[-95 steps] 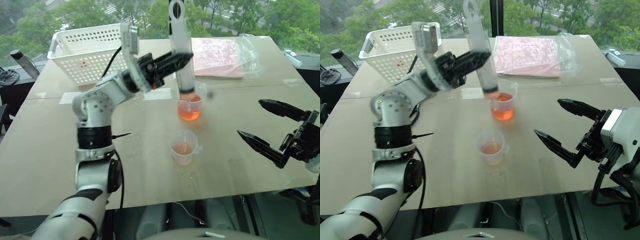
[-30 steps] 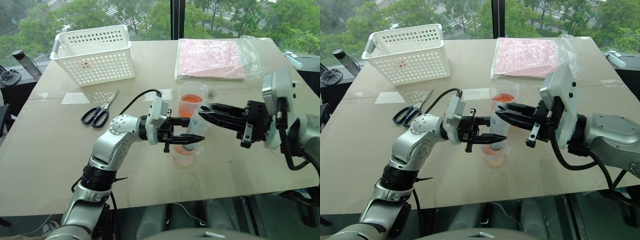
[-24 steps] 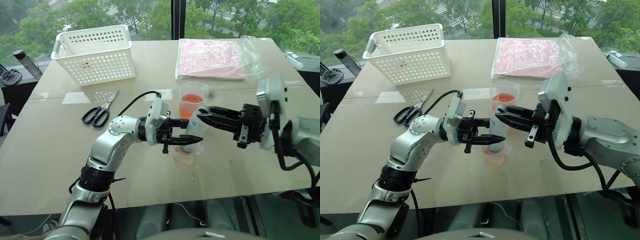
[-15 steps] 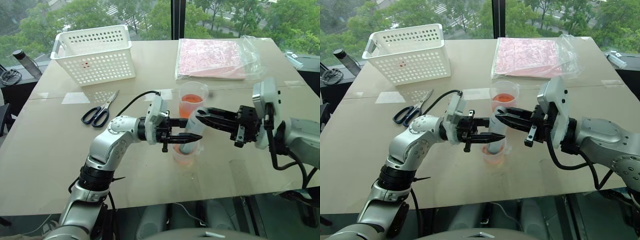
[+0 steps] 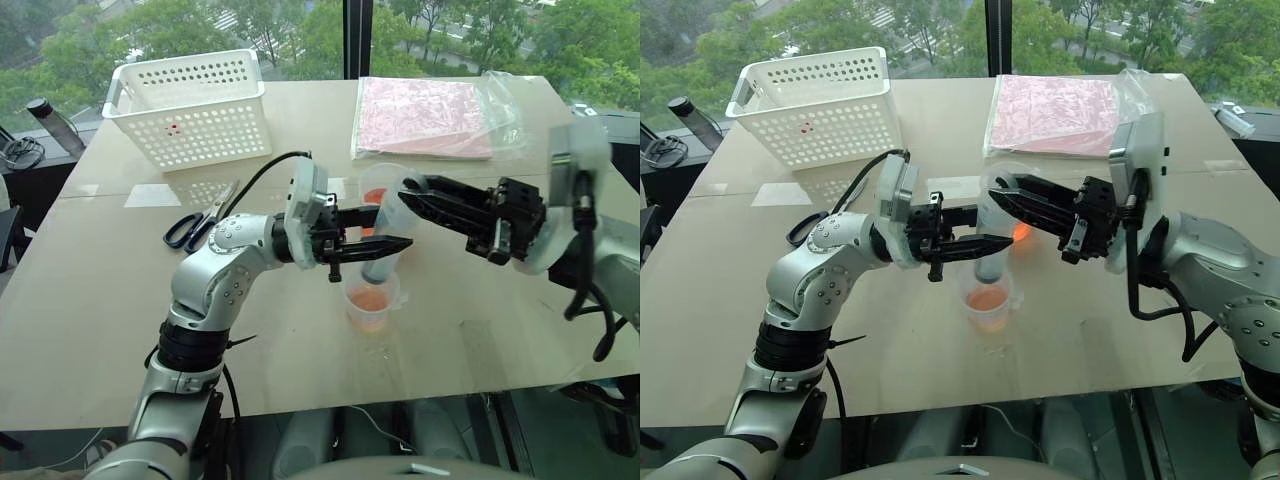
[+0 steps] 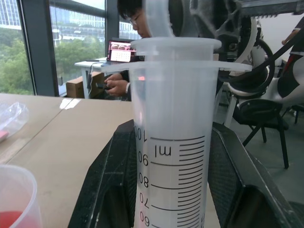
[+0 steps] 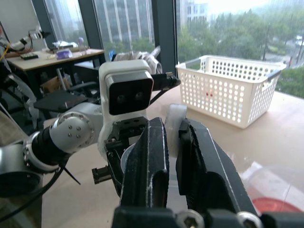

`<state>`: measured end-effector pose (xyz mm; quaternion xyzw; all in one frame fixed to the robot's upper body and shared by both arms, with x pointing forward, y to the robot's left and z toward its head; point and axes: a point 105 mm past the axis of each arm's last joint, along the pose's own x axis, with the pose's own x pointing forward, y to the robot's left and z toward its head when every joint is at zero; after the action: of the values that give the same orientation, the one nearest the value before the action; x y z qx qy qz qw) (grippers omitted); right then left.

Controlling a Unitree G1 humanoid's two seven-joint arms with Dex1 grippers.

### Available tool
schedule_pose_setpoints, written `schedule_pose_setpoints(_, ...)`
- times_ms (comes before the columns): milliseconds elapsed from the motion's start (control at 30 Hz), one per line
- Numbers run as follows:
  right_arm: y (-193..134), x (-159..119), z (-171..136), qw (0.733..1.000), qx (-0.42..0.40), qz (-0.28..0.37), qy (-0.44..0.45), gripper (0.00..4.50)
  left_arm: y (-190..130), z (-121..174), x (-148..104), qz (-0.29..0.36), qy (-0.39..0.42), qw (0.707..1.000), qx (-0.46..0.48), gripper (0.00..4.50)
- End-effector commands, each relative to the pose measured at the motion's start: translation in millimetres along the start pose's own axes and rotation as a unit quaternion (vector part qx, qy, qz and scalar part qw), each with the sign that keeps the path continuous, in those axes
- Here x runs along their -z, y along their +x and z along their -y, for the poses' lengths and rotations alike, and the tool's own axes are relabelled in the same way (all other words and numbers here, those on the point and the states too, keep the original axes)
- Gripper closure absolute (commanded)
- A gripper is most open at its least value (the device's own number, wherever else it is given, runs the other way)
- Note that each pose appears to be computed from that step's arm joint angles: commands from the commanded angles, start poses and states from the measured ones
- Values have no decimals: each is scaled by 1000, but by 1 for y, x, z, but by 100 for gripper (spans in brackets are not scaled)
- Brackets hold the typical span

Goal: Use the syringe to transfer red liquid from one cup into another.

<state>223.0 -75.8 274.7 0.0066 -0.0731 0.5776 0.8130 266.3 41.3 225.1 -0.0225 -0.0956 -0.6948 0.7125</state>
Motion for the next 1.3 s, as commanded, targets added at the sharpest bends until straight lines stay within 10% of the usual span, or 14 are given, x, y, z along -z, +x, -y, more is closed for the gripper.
schedule_pose_setpoints(33, -9, 4, -22, 998, -30, -37, -29, 181, -2, -5, -30, 49, 31, 998, -22, 309)
schedule_pose_setpoints(167, -32, -2, -20, 996, 9, -60, -70, 6, -6, -15, -40, 76, 5, 996, -49, 309)
schedule_pose_setpoints(500, -82, 32, -20, 982, 97, -129, -95, 6, -16, -52, -89, 69, -82, 982, -155, 309)
schedule_pose_setpoints(933, -116, 60, -38, 974, 122, -156, -108, 6, -114, -119, 4, -334, -177, 850, -368, 309)
schedule_pose_setpoints(1233, -109, 60, -40, 975, 113, -152, -115, 6, -120, -143, 49, -383, -211, 812, -386, 309)
schedule_pose_setpoints(1300, -108, 60, -39, 975, 114, -151, -120, 0, -123, -143, 55, -383, -224, 809, -385, 209)
